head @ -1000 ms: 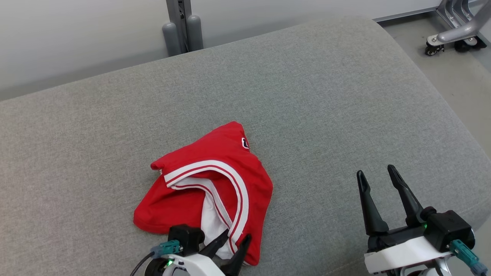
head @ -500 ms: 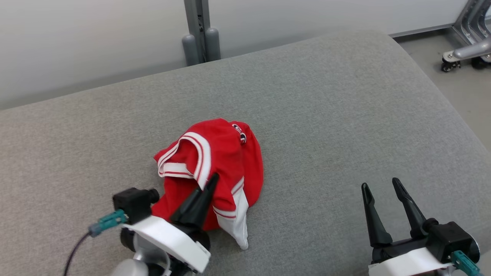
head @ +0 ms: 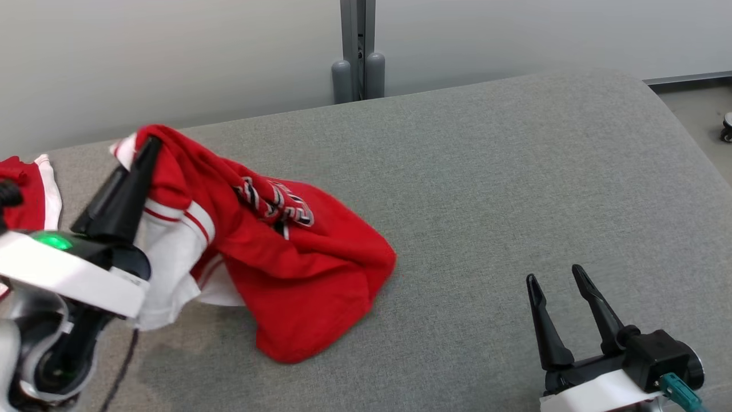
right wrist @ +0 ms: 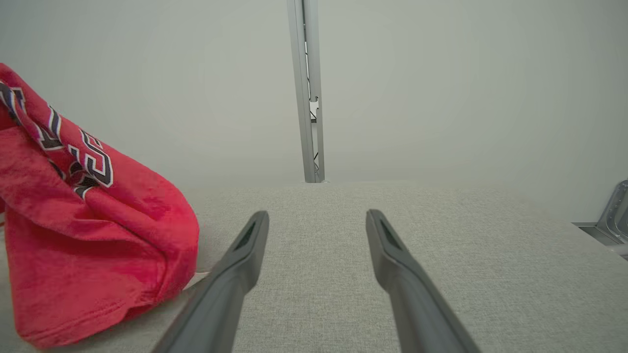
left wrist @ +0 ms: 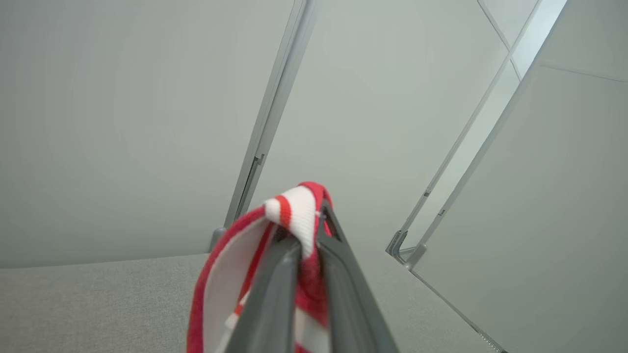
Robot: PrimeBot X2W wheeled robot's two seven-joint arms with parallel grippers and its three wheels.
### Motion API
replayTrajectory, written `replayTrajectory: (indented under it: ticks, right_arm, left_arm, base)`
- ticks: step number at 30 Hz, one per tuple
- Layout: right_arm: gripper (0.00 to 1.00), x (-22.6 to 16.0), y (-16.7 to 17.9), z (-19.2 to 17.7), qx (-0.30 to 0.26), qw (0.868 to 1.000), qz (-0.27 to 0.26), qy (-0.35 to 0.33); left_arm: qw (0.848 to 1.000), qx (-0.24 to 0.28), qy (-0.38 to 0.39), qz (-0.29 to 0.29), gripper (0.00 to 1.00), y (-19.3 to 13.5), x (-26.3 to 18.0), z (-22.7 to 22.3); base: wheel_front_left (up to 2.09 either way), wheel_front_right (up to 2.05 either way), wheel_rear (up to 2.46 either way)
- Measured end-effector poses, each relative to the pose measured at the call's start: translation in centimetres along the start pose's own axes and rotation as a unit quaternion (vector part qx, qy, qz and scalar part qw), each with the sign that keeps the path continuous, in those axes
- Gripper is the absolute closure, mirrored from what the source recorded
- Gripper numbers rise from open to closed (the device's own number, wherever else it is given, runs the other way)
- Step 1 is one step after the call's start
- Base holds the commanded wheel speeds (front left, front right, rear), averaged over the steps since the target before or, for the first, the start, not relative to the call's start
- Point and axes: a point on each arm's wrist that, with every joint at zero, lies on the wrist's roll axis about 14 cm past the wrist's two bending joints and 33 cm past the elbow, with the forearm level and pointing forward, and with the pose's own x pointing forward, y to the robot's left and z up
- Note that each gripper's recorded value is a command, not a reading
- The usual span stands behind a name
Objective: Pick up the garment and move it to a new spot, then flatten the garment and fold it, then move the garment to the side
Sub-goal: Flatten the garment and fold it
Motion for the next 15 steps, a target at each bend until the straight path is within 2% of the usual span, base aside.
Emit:
replayTrajectory:
  ticks: [4, 9, 12, 15]
  right_arm:
    - [0.0, 0.1, 0.5, -0.3, 0.003, 1.0, 0.007, 0.005]
    - [0.0, 0.1, 0.2, -0.2, 0.005, 1.0, 0.002, 0.004]
    - [0.0, -0.1, 0.0, -0.4, 0.005, 1.0, -0.003, 0.007]
    - [0.0, -0.3, -0.3, -0.4, 0.004, 1.0, -0.008, 0.007]
  left_arm:
    - [0.999, 0.027, -0.018, -0.012, 1.0, 0.5, 1.0, 4.0]
    - [0.998, 0.042, -0.005, -0.055, 1.0, -1.5, 2.9, 5.1]
    - [0.994, 0.042, 0.022, -0.096, 1.0, -3.8, 4.6, 4.1]
    - [0.987, 0.016, 0.079, -0.142, 1.0, -6.8, 6.1, 0.2]
  base:
    - [0.0, 0.0, 0.0]
    - [0.0, 0.0, 0.0]
    - [0.0, 0.0, 0.0]
    - [0.0, 0.0, 0.0]
